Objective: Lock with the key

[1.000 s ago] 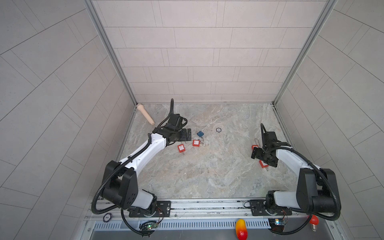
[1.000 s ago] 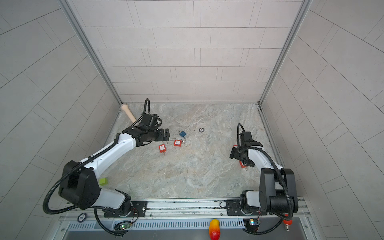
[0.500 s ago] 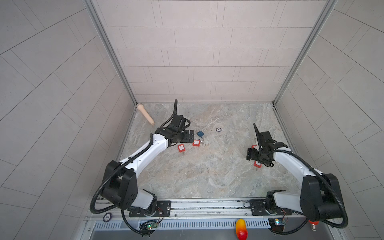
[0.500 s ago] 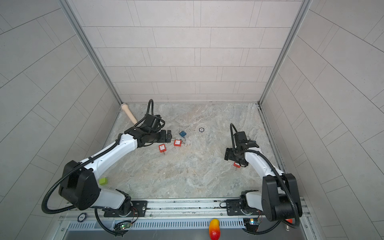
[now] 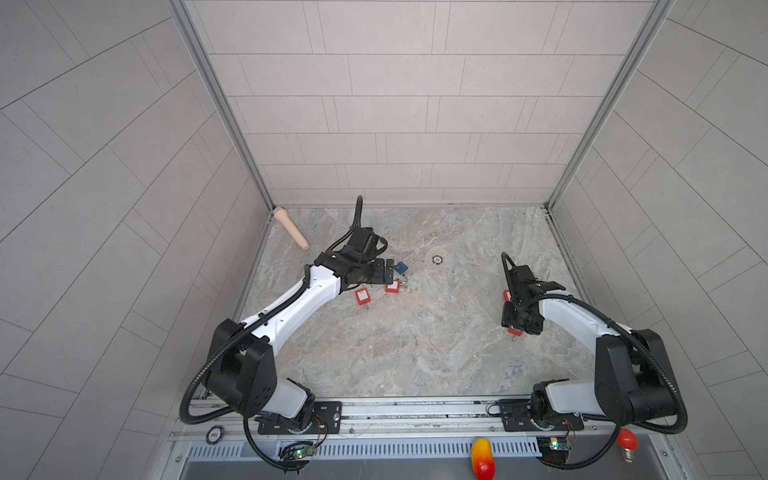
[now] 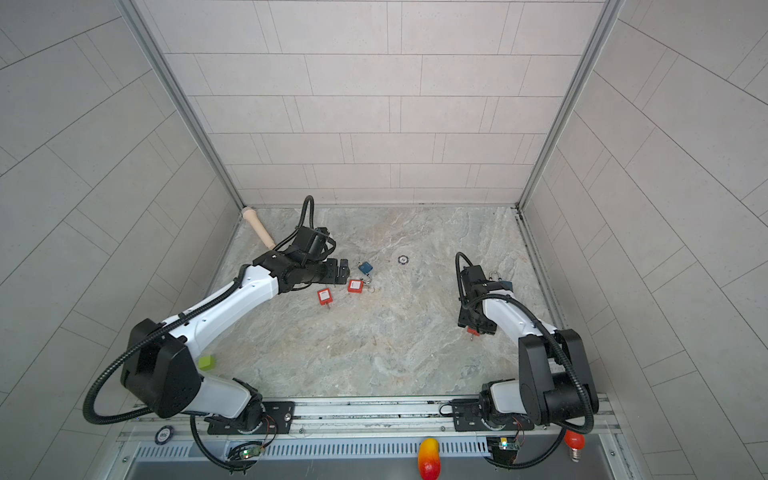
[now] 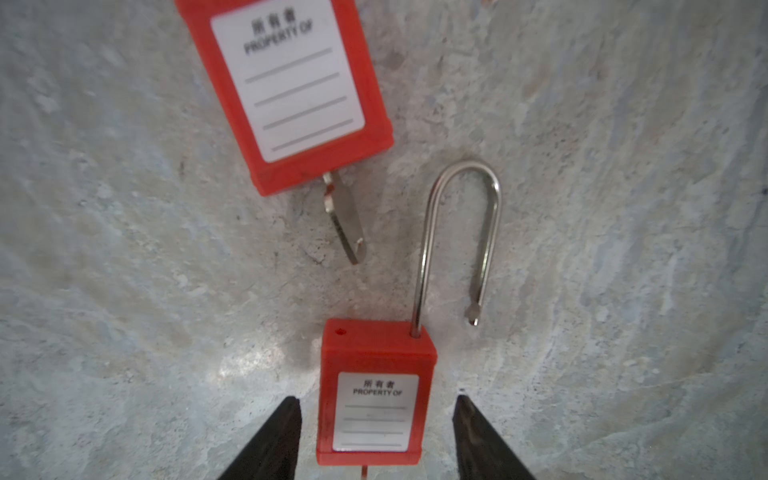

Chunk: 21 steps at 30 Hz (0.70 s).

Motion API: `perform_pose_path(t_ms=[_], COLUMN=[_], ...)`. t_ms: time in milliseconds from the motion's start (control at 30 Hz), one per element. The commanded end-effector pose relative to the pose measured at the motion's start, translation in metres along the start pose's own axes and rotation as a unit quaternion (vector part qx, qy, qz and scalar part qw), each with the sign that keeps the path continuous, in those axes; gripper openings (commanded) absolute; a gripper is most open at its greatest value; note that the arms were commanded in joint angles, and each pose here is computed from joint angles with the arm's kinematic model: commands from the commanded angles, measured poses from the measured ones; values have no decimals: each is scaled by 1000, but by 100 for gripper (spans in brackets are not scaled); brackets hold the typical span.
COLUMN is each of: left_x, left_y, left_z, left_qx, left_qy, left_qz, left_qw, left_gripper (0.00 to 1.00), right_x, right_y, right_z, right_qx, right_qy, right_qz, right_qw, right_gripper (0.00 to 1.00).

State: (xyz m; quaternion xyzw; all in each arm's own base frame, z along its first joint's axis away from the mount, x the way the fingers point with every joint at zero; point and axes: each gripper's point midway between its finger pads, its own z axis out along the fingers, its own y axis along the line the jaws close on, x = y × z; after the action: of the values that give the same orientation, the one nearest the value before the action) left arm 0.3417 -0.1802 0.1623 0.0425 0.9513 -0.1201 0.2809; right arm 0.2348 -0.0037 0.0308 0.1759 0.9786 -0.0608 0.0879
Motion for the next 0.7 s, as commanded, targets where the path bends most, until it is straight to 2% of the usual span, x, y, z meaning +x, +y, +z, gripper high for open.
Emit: perform_pose_path(t_ms=[0, 500, 667], left_x=[-1, 3, 4], left_y=[1, 2, 2], left_z=[-2, -2, -4], left_qx=[-11, -11, -12], left_qy=[2, 6, 3], left_qz=[3, 5, 4], left_qw=[1000, 1000, 1000], left_gripper=[100, 100, 100], right_x=[-4, 5, 5], right_y=[0, 18, 36], right_z=[-1, 0, -8], right_qx=[18, 31, 27], right_qy=[-3, -10, -22], right_qz=[-7, -62, -111], right_qw=[1000, 998, 993], right_gripper=[56, 44, 43])
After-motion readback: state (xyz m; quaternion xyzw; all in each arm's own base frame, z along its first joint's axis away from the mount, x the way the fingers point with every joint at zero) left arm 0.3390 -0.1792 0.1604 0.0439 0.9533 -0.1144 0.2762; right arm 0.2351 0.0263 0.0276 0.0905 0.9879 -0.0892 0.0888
